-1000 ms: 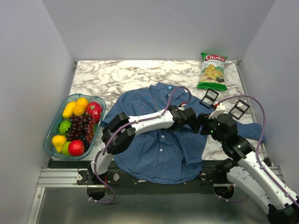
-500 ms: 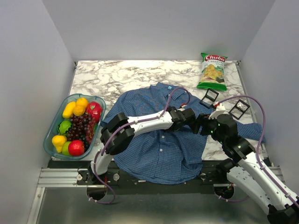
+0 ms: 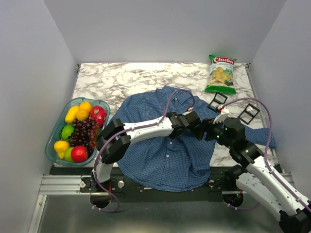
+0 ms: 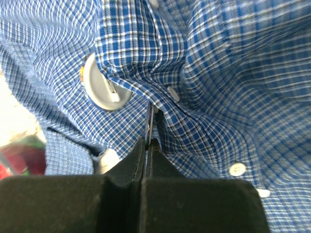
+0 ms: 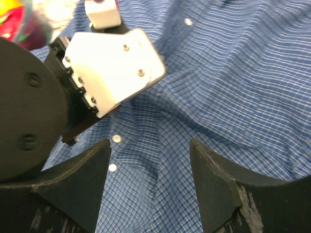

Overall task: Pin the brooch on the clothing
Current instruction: Pin the brooch to the clothes.

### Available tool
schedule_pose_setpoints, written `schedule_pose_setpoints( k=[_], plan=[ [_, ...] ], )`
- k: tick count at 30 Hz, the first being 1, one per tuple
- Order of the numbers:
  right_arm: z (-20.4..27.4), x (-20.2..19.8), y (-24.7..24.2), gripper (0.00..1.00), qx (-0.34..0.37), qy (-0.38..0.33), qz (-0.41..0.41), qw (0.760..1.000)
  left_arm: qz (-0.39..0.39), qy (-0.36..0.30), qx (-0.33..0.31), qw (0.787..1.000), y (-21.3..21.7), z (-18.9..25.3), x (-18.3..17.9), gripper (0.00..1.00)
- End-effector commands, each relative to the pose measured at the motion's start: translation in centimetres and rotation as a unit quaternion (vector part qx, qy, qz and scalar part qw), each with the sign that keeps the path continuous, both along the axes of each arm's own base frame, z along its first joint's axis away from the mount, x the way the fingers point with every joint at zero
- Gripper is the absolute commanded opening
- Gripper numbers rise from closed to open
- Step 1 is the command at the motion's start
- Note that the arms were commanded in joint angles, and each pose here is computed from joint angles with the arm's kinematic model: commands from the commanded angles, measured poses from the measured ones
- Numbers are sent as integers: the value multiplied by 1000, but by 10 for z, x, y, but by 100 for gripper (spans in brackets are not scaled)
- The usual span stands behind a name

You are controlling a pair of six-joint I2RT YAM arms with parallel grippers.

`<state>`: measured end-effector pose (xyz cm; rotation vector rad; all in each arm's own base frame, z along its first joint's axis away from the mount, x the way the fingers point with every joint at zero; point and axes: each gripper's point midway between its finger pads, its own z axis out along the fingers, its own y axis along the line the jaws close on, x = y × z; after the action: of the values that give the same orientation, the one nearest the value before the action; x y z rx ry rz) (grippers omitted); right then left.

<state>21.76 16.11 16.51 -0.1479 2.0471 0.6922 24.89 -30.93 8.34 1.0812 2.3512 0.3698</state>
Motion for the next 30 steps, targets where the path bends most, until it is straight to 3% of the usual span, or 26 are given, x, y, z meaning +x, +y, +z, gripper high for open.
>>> schedule_pose_setpoints(
  k=[1,16,30],
  plan=[
    [17,-1,18,74,30,-19,37,999,-17,-10,-116,993,-41,23,-10,0],
    [15,0,18,74,28,-18,35,999,-23,14,-206,978,-53,35,-11,0],
    [10,2,18,74,23,-10,34,999,-29,36,-314,948,-58,63,-19,0]
  ],
)
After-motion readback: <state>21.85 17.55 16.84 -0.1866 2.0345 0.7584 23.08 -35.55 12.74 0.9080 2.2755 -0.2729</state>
